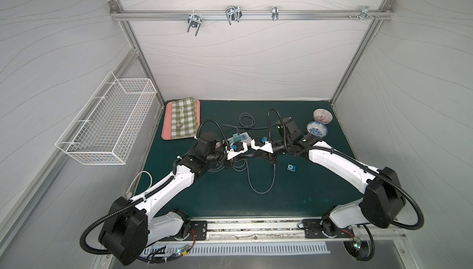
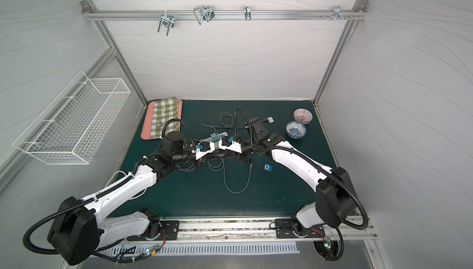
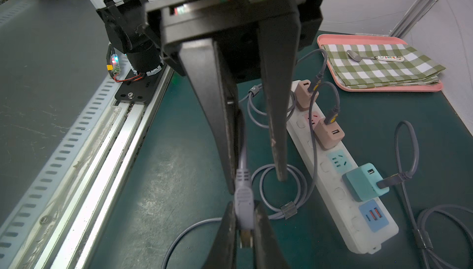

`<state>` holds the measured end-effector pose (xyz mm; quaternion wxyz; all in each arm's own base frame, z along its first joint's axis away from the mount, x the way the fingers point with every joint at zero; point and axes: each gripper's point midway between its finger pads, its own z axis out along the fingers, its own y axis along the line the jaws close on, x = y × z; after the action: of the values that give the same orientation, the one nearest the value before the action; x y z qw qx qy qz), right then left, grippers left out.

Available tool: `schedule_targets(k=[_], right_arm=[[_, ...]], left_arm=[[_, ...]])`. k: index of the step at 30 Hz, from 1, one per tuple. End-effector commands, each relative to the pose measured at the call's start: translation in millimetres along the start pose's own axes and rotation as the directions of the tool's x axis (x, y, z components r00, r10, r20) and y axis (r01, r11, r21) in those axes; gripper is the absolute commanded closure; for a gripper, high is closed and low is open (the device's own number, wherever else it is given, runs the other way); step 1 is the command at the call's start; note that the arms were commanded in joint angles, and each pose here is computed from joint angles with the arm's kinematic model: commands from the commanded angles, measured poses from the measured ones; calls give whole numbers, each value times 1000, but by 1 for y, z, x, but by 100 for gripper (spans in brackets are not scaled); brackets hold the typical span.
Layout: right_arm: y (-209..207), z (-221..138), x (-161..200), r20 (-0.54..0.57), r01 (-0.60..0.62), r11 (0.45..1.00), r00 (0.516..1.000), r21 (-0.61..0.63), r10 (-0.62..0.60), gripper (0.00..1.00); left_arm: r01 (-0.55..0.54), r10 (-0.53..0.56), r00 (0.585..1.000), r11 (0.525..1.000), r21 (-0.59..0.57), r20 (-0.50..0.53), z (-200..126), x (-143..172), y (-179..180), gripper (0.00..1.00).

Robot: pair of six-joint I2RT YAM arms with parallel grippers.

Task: Charge mp3
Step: Pick up the charging cable from the center of the board.

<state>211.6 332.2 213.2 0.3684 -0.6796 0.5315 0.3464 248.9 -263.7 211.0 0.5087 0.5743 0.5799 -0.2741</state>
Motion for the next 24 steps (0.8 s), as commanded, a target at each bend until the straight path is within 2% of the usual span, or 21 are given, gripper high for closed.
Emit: schedule_targets(k=[1, 14, 16, 20, 24], right_arm=[[1, -2, -4, 7, 15, 1000, 1000, -5, -15, 98], [-1, -1, -8, 21, -2, 1000, 1000, -9, 2, 96], [-2, -2, -10, 27, 4, 1000, 1000, -1, -4, 95], [-2, -3, -10, 26, 6, 1000, 1000, 5, -6, 95], [-1, -4, -9, 26, 4, 1000, 1000, 5, -4, 95]], left_arm=[[-65, 65, 995, 998, 2, 73, -4, -30, 5, 79], [-57, 54, 995, 998, 30, 82, -2, -33, 2, 92], [-50, 48, 996, 998, 31, 75, -2, -31, 2, 91], [-42, 40, 998, 999, 31, 58, 0, -26, 2, 83], [-36, 34, 998, 999, 34, 46, 0, -24, 2, 89]])
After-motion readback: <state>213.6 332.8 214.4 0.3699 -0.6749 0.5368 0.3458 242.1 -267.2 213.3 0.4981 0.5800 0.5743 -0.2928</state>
